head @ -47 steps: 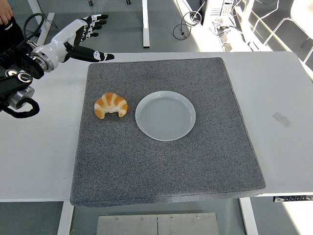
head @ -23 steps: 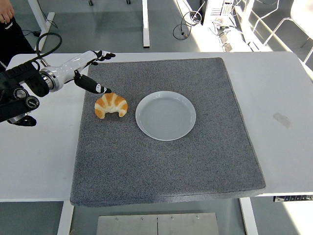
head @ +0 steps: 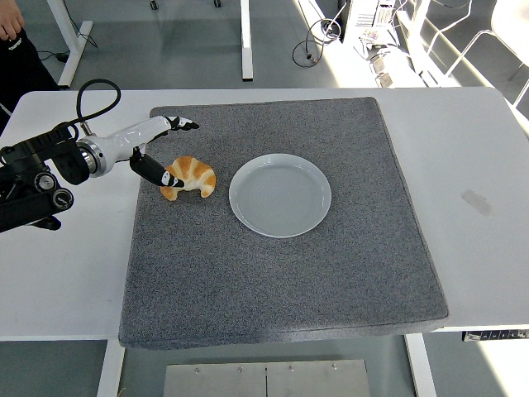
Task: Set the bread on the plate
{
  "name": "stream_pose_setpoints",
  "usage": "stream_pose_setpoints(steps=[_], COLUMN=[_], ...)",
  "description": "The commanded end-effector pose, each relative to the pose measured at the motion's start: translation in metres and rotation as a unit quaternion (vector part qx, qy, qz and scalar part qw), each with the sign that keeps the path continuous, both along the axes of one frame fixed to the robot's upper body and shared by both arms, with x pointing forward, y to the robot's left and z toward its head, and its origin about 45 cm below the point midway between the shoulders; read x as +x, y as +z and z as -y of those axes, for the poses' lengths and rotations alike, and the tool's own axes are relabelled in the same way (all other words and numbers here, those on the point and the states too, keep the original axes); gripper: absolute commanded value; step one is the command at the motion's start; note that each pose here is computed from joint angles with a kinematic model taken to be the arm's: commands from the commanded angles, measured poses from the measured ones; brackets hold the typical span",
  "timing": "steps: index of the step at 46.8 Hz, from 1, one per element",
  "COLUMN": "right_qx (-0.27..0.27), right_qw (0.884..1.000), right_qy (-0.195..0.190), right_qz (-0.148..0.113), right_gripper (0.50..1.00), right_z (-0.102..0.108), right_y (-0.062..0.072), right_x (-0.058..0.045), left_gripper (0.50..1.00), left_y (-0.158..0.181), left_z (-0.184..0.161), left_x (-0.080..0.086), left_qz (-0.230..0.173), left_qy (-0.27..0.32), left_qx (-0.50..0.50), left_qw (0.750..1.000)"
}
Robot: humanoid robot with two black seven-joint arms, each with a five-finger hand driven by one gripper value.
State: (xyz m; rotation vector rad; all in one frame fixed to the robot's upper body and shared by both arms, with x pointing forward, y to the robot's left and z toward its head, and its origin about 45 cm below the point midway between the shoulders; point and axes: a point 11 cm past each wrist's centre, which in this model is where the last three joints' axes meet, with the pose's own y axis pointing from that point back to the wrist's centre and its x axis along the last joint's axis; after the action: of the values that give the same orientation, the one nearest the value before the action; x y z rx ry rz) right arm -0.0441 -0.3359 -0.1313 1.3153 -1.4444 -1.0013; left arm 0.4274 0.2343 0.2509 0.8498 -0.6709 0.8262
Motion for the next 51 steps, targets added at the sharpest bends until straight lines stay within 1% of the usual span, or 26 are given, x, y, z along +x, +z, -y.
stream_pose_setpoints(steps=[1,7,10,18,25,33,34,37,40,48,51], right_qx=[0.0,0.0,0.0,0.0,0.0,0.0,0.0,0.0,0.0,0.0,0.0], right_qw=[1.0,1.0,1.0,1.0,1.0,1.0,1.0,1.0,1.0,1.0,1.0], right_qy=[0.0,0.001,0.0,0.0,0.0,0.001,0.0,0.0,0.0,0.0,0.0], right_qz=[0.0,0.0,0.0,0.0,0.0,0.0,0.0,0.0,-0.001,0.0,0.0], right_gripper=[1.0,1.0,1.0,1.0,1.0,1.0,1.0,1.0,1.0,1.0,1.0], right_z=[0.0,0.0,0.0,0.0,0.0,0.0,0.0,0.0,0.0,0.0,0.0], right_y=[0.0,0.0,0.0,0.0,0.0,0.0,0.0,0.0,0.0,0.0,0.0], right_x=[0.0,0.0,0.0,0.0,0.0,0.0,0.0,0.0,-0.001,0.0,0.0], left_gripper=[0.955,0.955,0.955,0.954,0.954,0.928,0.922,0.878,0.849,0.831,0.792], left_y=[-0.002,-0.009,-0.012,-0.021,-0.023,-0.024,-0.026,-0.028,-0.032,-0.039,-0.039], left_z=[-0.003,-0.003,0.002,0.002,0.005,0.009,0.012,0.014,0.014,0.011,0.011], left_x=[0.001,-0.001,-0.002,0.006,0.011,0.012,0.011,0.011,0.009,0.007,0.007], left_qz=[0.0,-0.007,-0.01,-0.001,0.0,0.001,-0.001,-0.002,-0.007,-0.012,-0.013], left_qy=[0.004,0.003,-0.003,0.002,0.006,0.005,0.003,0.002,-0.001,-0.001,-0.002], left_qx=[0.006,0.016,0.017,0.053,0.057,0.058,0.057,0.058,0.062,0.072,0.072], left_qw=[1.0,1.0,1.0,0.999,0.998,0.998,0.998,0.998,0.998,0.997,0.997])
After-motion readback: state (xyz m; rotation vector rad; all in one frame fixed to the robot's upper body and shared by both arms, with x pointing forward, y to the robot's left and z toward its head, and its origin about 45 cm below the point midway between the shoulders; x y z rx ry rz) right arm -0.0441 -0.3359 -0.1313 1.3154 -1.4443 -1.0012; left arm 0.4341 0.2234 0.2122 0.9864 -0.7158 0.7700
